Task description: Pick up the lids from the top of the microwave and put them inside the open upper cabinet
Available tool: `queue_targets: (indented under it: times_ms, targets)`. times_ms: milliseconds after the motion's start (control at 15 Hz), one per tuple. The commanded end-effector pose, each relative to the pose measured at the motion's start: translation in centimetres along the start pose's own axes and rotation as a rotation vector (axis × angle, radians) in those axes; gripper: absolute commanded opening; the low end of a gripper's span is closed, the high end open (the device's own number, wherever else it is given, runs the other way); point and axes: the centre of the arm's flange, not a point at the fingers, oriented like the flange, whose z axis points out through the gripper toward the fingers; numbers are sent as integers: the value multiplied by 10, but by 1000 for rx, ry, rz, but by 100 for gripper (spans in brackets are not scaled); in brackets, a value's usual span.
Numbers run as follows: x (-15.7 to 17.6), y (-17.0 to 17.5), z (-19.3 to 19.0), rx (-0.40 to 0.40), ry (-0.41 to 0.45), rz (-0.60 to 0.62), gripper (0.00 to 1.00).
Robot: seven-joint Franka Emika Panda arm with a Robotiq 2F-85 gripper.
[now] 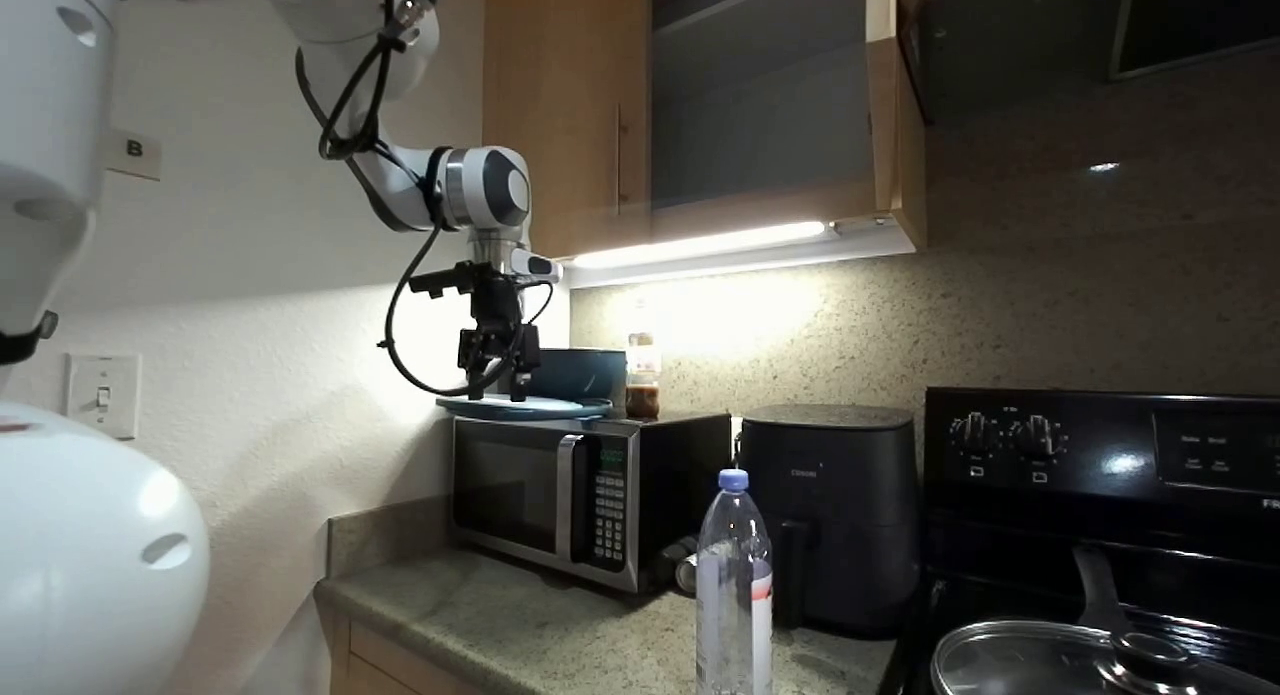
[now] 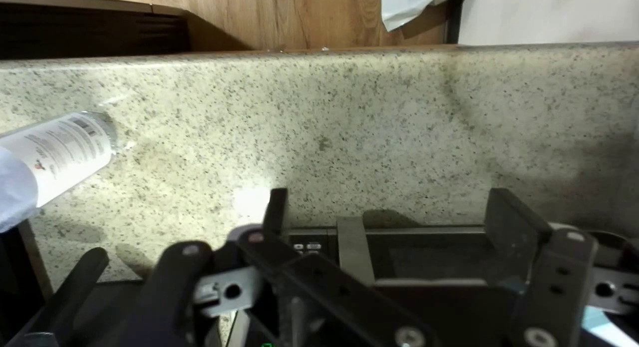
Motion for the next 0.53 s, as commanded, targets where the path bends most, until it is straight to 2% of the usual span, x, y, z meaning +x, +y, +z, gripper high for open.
queue_targets:
  times_ms: [0,67,133,467]
  targets:
    - [37,-38,6,91,-30,92,100]
    - [41,-44,9,72,-35,143,100]
    - [22,-25,10,53,-23,71,100]
    - [27,-29,14,54,-27,80,100]
